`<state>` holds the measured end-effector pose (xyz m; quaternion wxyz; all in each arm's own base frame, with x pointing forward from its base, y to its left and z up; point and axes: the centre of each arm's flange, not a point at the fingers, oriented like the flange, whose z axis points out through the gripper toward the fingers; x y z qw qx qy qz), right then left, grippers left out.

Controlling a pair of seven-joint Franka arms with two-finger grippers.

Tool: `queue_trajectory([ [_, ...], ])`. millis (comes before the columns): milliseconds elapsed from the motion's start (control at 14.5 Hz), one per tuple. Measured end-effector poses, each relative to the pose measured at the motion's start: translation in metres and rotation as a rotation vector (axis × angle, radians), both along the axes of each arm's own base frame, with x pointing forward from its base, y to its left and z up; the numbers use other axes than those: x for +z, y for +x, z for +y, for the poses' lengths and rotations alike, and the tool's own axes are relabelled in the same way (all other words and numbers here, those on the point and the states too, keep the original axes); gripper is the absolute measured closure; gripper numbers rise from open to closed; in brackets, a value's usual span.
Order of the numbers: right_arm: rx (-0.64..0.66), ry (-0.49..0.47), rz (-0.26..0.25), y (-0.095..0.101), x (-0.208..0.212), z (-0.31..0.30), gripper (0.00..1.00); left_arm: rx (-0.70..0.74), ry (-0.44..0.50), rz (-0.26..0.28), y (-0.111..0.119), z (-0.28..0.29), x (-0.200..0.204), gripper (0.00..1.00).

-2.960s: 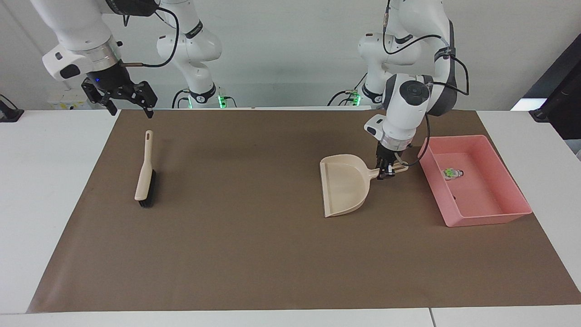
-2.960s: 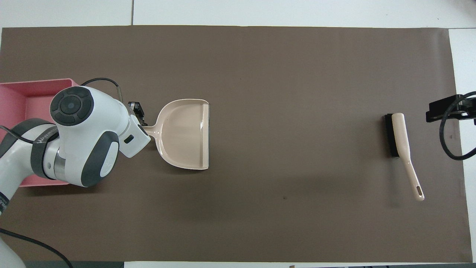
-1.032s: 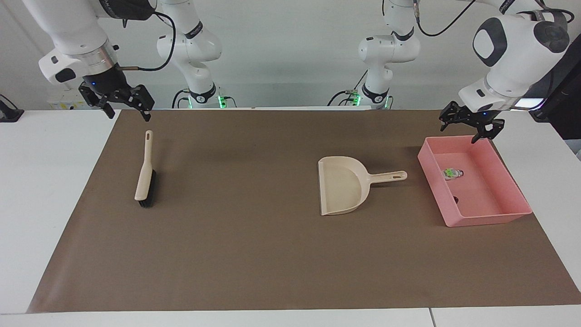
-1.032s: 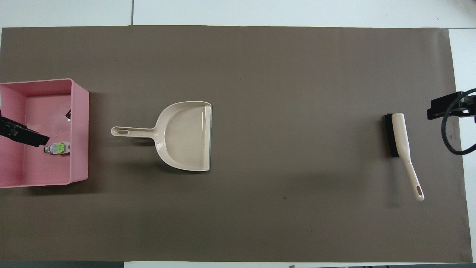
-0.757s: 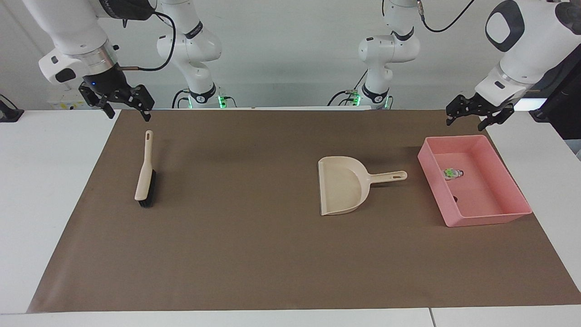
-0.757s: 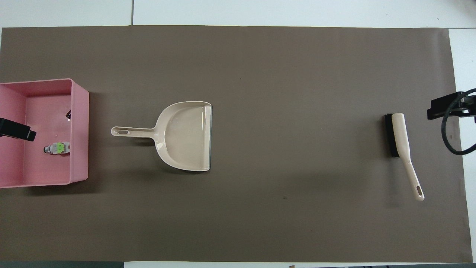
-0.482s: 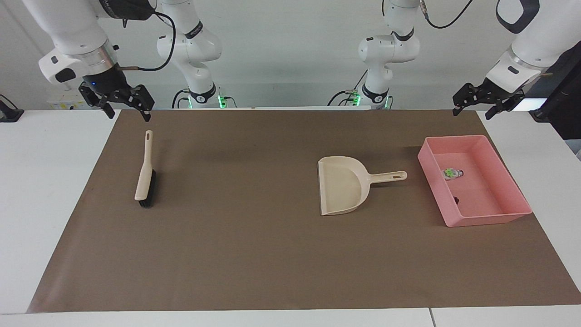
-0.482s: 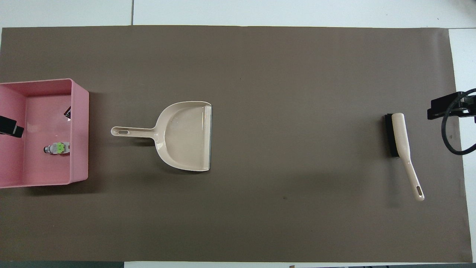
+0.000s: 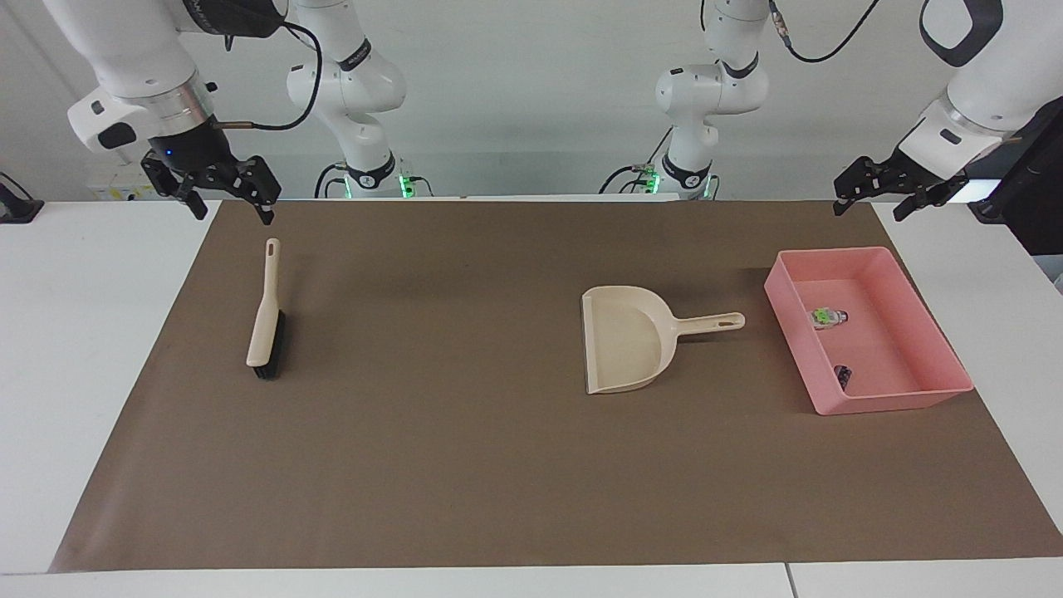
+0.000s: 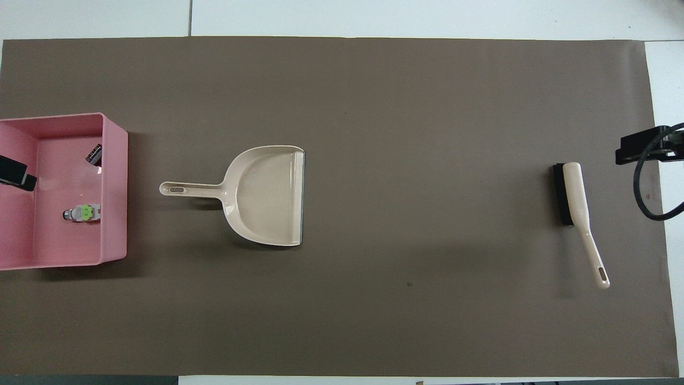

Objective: Clean e-waste and dump in bin

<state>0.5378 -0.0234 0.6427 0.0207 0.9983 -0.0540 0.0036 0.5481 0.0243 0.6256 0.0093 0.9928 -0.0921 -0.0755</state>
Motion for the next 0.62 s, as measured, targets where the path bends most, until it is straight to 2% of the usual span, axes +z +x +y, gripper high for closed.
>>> queue_trajectory([
  [619, -0.01, -0.001, 0.004, -0.0007, -0.0003, -0.0054, 0.0, 0.033, 0.004, -0.035, 0.0006, 0.0027, -0.0092, 0.01],
])
